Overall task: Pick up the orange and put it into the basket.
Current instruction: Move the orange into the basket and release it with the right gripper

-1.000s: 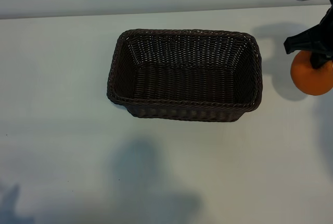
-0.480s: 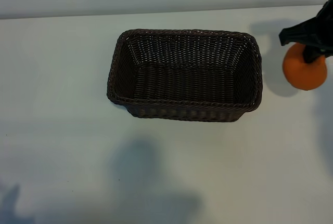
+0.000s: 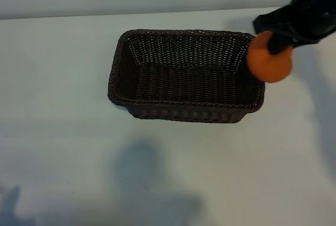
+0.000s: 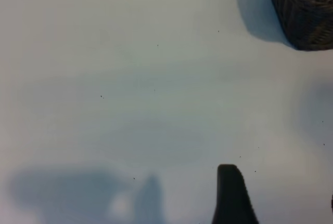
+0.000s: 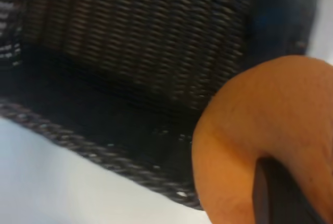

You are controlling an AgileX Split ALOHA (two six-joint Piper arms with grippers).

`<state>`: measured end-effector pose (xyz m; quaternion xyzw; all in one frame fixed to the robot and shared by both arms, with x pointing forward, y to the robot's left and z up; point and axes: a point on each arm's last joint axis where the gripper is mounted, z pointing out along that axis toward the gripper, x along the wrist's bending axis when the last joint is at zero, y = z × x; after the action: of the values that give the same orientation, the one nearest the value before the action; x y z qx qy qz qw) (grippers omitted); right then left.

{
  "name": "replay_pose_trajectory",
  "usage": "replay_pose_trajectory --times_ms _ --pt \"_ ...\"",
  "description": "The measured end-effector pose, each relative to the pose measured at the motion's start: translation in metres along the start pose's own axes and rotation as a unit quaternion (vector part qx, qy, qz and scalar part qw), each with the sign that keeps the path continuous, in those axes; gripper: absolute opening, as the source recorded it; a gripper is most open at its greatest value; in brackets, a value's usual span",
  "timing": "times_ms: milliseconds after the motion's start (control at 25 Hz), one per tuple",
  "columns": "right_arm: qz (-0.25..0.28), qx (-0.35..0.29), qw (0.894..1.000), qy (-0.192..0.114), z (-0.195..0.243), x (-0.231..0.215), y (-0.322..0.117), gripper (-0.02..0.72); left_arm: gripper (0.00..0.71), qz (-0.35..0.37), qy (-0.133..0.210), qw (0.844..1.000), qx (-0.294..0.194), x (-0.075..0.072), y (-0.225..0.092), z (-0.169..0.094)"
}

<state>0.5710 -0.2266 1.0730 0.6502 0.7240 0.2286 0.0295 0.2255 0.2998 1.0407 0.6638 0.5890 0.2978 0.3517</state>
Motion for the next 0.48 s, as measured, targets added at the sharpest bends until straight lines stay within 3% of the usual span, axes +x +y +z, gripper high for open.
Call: replay_pose_trajectory --times_ms 240,480 --pt "-0.069 -0.027 0.997 0.011 0.007 0.043 -0.001 0.084 0.458 0.0 0.0 1.0 0.0 0.0 0.0 0.0" --pt "-0.116 -0.055 0.992 -0.009 0.012 0.061 -0.001 0.084 0.458 0.0 0.0 1.0 0.0 0.0 0.0 0.0"
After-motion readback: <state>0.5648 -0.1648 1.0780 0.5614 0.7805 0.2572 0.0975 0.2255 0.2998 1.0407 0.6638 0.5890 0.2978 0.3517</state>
